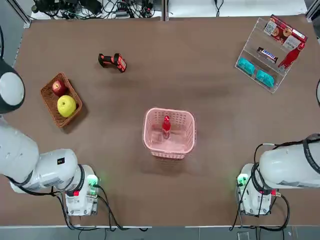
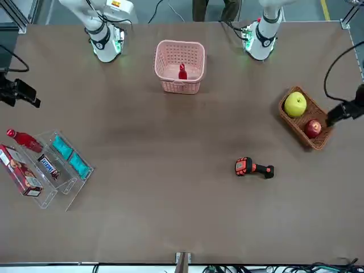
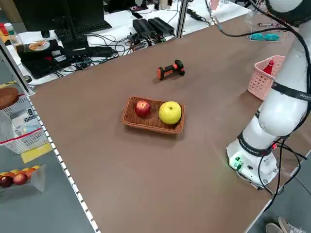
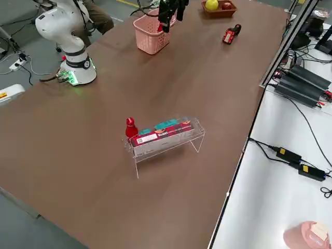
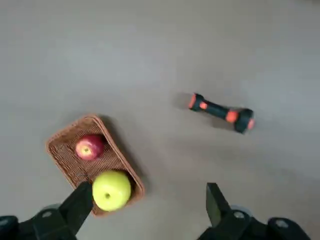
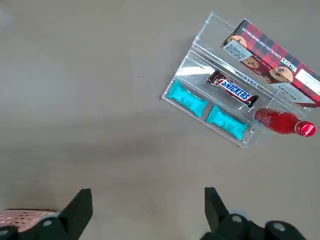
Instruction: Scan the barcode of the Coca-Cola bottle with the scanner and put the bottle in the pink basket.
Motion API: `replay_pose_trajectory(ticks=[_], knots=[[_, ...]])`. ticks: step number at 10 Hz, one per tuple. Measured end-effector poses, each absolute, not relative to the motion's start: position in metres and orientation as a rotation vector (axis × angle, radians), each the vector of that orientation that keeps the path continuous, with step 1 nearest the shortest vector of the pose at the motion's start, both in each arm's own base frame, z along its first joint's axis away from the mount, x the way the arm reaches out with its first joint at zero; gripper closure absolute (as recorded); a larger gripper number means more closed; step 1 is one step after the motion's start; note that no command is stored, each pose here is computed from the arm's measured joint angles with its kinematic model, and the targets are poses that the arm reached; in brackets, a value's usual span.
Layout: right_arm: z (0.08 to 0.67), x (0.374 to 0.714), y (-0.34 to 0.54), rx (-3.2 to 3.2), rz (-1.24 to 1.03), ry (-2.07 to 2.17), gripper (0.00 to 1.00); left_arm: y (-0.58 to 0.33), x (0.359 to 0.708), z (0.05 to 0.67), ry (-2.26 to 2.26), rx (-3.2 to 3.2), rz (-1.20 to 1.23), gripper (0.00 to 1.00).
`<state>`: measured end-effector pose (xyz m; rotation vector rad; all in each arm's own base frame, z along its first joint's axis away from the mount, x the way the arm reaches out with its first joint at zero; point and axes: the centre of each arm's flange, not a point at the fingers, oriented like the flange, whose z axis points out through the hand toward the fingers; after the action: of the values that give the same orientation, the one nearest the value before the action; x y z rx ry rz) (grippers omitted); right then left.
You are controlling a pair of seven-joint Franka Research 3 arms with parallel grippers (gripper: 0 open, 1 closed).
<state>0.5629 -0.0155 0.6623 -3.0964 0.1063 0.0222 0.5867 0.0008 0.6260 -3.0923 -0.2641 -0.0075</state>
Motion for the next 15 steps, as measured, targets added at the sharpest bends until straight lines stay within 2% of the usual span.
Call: replay_pose_trajectory(ticks=[6, 11, 15], knots=[[0.668, 0.560, -0.018, -3.110, 0.007, 0.104, 0.01, -0.018, 0.599, 0.580, -0.299, -3.128, -0.091, 0.00], [0.667, 0.559, -0.022, -3.123, 0.011, 0.073, 0.01, -0.054, 0.593, 0.589, -0.270, -3.137, -0.120, 0.00], [0.667, 0.559, -0.022, -3.123, 0.012, 0.061, 0.01, -0.042, 0.593, 0.592, -0.216, -3.136, -0.117, 0.00]])
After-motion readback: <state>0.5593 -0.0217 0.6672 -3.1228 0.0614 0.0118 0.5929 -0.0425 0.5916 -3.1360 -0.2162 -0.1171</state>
